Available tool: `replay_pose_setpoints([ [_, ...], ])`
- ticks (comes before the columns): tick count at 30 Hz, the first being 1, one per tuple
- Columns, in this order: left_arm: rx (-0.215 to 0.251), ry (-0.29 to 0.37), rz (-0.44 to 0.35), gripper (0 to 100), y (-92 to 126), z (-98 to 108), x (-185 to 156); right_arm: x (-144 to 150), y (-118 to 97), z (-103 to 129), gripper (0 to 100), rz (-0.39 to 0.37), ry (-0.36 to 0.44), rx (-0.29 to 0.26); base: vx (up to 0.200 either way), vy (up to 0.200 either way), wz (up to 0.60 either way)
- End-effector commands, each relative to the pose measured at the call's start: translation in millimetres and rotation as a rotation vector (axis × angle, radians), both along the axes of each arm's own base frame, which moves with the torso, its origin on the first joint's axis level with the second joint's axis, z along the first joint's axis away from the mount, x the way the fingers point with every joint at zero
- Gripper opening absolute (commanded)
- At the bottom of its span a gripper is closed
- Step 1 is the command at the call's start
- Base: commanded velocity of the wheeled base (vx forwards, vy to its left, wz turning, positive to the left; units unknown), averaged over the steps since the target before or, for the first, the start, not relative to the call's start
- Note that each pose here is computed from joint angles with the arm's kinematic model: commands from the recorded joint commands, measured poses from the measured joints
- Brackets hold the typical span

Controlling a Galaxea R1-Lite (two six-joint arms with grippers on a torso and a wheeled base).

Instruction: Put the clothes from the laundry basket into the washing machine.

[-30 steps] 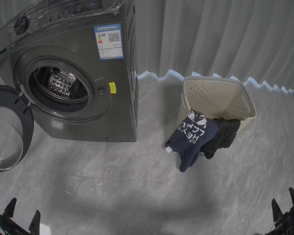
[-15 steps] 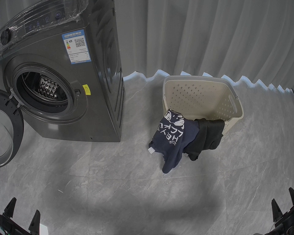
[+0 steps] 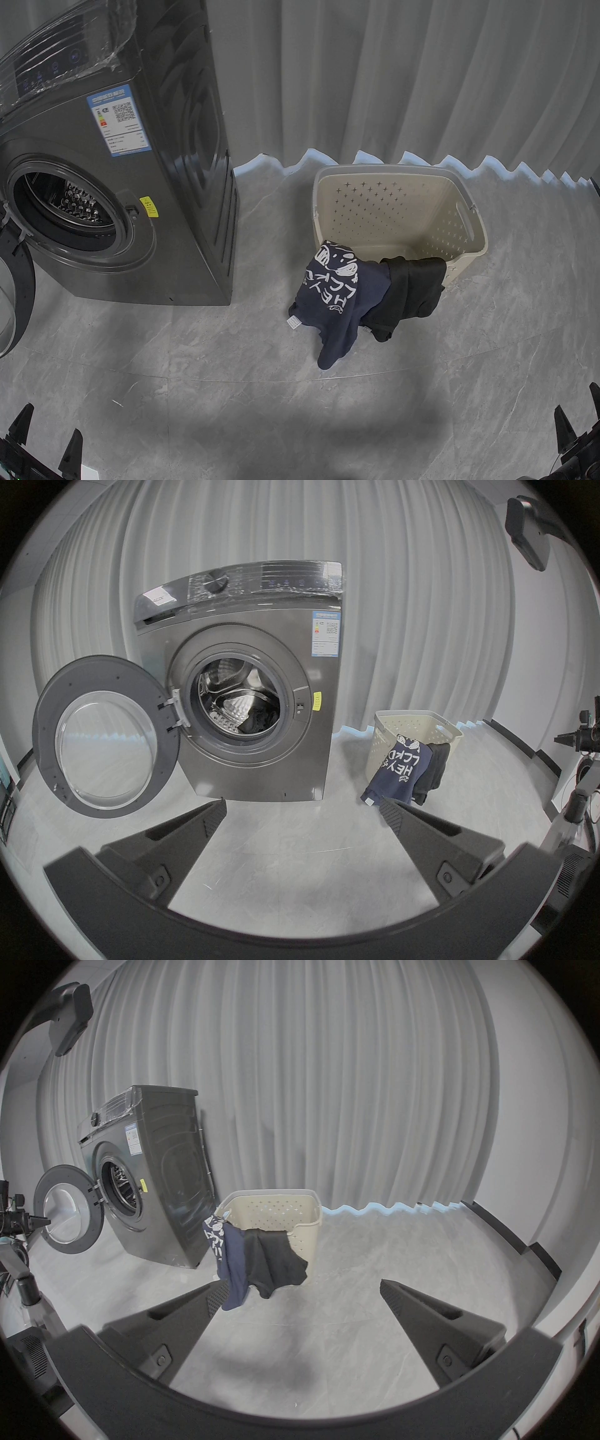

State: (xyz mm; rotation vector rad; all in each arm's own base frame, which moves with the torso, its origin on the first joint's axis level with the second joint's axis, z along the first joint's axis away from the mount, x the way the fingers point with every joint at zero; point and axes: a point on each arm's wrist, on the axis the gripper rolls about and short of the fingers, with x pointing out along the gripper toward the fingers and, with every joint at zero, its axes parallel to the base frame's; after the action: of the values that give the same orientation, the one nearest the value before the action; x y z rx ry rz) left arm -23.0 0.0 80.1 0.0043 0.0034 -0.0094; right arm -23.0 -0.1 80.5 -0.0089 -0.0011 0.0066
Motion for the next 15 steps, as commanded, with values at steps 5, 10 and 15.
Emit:
replay_pose_setpoints([
  [5,0.000,0.004,0.000,100,0.0,-4.7,0.3,0.2,0.0,-4.8,100,0.001,0.003,0.000,0.200,-0.040,0.00],
  [10,0.000,0.004,0.000,100,0.0,-4.7,0.3,0.3,0.0,-4.7,100,0.001,0.004,0.000,0.200,0.000,0.00],
  [15,-0.003,0.004,-0.003,100,-0.1,-4.7,0.3,0.3,0.0,-4.7,100,0.001,0.004,0.000,0.120,0.000,0.00],
])
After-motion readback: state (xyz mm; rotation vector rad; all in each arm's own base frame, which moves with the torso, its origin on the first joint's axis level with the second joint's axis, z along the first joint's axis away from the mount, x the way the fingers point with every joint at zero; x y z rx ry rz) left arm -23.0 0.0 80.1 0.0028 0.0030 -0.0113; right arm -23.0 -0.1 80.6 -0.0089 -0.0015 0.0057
